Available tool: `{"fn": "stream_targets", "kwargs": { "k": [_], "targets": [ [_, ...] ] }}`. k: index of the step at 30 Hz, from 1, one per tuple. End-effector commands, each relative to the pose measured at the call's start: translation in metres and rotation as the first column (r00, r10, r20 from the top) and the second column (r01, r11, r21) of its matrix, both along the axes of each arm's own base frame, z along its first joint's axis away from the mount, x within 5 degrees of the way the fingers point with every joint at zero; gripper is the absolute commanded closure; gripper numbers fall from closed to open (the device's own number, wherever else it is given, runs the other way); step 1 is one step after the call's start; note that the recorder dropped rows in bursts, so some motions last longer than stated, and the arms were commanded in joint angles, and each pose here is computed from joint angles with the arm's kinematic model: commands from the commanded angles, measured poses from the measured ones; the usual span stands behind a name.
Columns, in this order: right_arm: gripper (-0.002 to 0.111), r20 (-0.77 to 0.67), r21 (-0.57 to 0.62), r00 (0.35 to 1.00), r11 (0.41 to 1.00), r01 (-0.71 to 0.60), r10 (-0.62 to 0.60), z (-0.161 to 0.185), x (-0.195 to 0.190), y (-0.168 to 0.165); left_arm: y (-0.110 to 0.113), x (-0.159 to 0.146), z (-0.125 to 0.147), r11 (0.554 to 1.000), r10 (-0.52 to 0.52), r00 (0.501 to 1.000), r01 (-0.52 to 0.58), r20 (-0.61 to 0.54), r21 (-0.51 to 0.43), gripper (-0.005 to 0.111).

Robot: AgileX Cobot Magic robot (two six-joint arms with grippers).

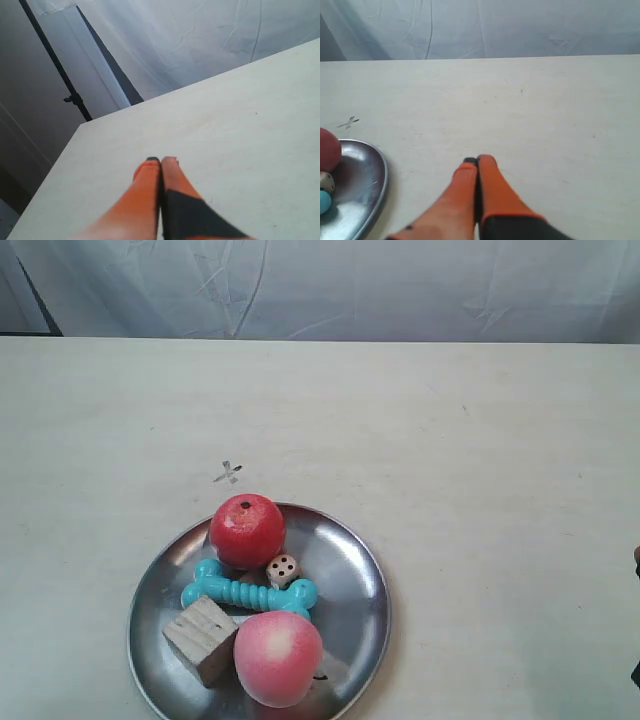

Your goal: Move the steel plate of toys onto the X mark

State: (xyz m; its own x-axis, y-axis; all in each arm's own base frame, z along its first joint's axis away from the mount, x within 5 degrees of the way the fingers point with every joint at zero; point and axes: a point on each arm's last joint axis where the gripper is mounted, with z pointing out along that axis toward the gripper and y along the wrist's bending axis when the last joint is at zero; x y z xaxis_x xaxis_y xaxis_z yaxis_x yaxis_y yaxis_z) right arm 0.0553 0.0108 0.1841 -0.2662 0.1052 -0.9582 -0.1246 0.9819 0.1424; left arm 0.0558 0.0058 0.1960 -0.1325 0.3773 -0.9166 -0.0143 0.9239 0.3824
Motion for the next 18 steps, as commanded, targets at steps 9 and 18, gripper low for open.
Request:
{"fn": "stream_targets", "kwargs": {
  "k": [9, 18],
  "targets": [
    [0.109, 0.013, 0.0, 1.0, 1.0, 0.006, -0.006, 0.001, 0.0, 0.0, -0.003, -0.005, 0.042, 0.906, 0.023, 0.878, 0.184, 0.478, -0.381, 0.106],
    [0.109, 0.015, -0.002, 1.0, 1.0, 0.007, -0.007, 0.001, 0.0, -0.001, 0.01, -0.013, 0.055, 0.673, 0.217, 0.769, 0.329, 0.602, -0.663, 0.106]
  ]
}}
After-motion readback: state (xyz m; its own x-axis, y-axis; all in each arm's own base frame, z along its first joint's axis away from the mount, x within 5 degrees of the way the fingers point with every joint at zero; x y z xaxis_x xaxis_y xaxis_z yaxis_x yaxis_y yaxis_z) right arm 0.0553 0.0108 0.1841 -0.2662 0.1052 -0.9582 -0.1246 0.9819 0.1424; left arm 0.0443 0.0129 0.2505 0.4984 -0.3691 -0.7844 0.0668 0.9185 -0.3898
